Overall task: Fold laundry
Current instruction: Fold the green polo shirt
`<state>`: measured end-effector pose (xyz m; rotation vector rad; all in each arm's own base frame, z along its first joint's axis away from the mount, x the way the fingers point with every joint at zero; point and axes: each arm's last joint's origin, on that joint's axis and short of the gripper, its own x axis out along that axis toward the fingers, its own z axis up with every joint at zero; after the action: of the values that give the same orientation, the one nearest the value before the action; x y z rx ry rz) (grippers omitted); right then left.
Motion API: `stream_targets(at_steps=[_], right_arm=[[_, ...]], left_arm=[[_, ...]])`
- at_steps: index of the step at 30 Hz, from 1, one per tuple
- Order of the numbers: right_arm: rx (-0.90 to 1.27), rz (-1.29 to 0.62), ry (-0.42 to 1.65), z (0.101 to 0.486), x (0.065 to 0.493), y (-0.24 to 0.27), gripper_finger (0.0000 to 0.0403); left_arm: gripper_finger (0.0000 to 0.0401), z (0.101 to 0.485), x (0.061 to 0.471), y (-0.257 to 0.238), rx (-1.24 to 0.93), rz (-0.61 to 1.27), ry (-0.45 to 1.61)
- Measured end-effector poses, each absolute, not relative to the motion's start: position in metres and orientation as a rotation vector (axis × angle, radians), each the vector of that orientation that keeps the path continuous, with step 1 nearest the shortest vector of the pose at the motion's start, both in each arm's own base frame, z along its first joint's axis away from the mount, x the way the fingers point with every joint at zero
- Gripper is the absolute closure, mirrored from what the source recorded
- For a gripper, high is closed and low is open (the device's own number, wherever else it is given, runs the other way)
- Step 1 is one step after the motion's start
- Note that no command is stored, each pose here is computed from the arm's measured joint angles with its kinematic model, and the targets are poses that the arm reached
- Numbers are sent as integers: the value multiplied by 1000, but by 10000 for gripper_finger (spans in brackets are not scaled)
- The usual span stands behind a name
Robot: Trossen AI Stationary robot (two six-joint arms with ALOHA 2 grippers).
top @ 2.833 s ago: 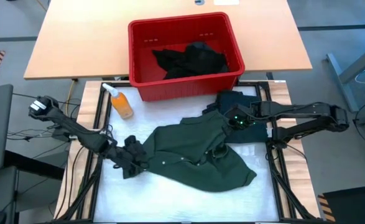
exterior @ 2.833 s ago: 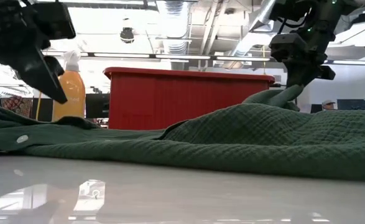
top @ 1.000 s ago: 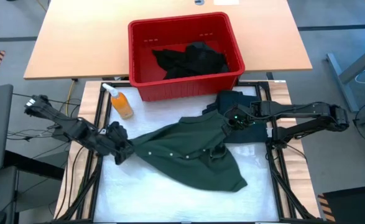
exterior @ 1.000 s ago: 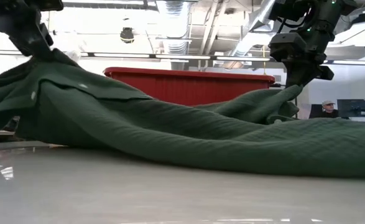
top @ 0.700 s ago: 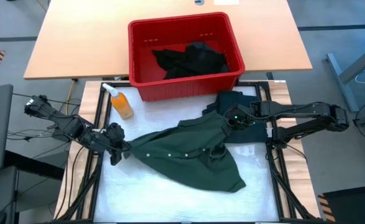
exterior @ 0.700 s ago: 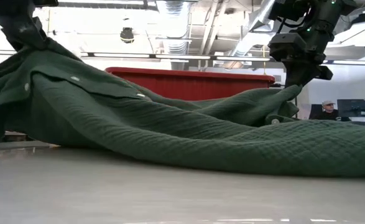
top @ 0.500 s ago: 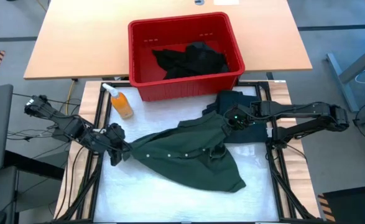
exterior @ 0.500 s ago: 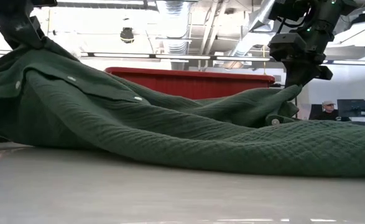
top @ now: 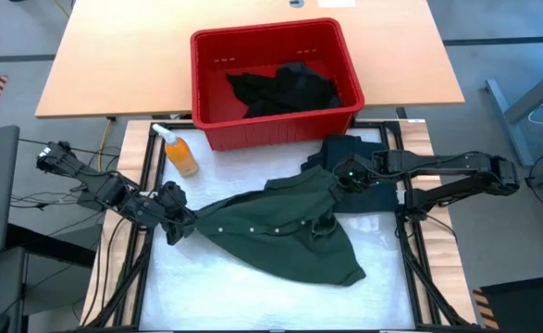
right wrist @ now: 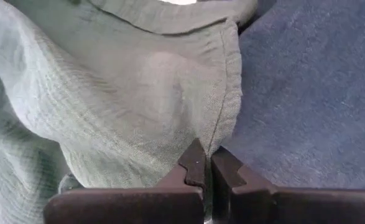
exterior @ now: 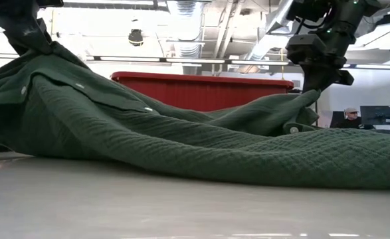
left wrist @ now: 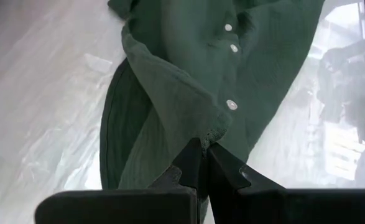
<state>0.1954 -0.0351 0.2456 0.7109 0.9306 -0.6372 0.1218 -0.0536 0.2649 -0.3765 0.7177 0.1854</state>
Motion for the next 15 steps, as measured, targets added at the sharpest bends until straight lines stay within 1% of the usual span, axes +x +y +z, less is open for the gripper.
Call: stream_targets(at_steps=[10,15], right_arm=[[713,-630,910,247,197,-35,382],[713,-631,910,247,197,-35,382]], left_arm=[[399,265,122,-53,-374,204,706],[376,265,122,-53,-372,214,697]])
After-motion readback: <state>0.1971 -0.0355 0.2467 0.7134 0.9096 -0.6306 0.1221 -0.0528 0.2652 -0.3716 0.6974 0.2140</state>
